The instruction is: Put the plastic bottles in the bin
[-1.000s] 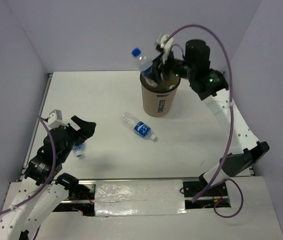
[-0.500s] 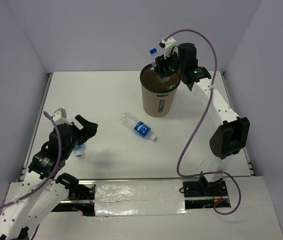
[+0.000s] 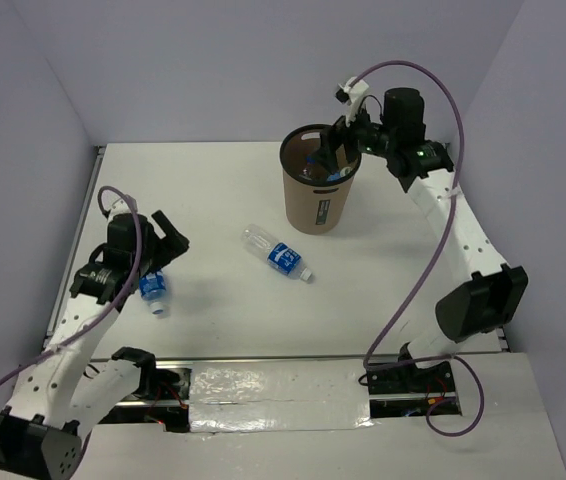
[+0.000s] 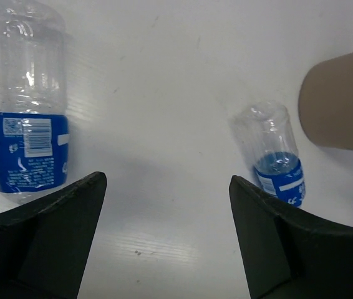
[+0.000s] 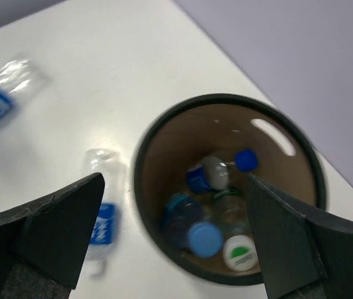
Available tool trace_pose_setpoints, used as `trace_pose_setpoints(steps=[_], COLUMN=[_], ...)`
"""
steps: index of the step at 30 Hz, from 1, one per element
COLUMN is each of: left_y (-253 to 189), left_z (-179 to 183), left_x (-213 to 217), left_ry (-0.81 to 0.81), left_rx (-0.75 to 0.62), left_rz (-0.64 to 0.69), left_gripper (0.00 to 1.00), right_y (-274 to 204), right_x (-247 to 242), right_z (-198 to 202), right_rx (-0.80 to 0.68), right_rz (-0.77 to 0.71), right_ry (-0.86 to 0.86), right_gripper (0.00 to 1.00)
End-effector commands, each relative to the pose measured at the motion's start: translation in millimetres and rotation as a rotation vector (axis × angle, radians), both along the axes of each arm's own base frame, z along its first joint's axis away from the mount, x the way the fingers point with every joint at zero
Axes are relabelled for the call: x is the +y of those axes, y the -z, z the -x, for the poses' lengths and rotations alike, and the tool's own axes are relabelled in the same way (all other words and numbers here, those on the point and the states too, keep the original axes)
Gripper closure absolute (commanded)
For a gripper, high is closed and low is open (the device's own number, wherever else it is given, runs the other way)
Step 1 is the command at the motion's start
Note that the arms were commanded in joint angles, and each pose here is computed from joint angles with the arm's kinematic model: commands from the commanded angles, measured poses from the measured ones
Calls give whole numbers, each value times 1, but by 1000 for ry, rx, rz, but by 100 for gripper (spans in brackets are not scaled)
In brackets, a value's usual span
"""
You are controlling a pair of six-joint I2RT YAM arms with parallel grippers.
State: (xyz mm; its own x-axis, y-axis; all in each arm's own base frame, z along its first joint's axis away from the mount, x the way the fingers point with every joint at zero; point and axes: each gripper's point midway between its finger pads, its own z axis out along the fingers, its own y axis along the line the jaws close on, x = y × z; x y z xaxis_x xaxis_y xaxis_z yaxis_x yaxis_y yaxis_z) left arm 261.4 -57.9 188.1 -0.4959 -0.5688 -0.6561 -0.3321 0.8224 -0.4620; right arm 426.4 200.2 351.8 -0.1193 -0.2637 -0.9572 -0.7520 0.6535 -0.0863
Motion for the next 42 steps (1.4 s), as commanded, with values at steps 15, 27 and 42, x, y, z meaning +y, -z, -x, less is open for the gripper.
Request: trace_pose_setpoints(steps=[15, 27, 42], left_y=[39, 90, 138], left_z=[-42, -51, -48], left_x=[81, 106, 109], left_ry=[-99, -141, -68], left_rx=[318, 523, 641], left_rz=[-129, -199, -185], left_gripper=[1, 1, 8], right_y=[99, 102, 100], right_x=[30, 33, 31], right_z=[174, 179, 180], right_rx=[306, 328, 336], right_rz=[-18, -43, -48], right_ry=[-500, -483, -453], right_gripper=[0, 0, 0])
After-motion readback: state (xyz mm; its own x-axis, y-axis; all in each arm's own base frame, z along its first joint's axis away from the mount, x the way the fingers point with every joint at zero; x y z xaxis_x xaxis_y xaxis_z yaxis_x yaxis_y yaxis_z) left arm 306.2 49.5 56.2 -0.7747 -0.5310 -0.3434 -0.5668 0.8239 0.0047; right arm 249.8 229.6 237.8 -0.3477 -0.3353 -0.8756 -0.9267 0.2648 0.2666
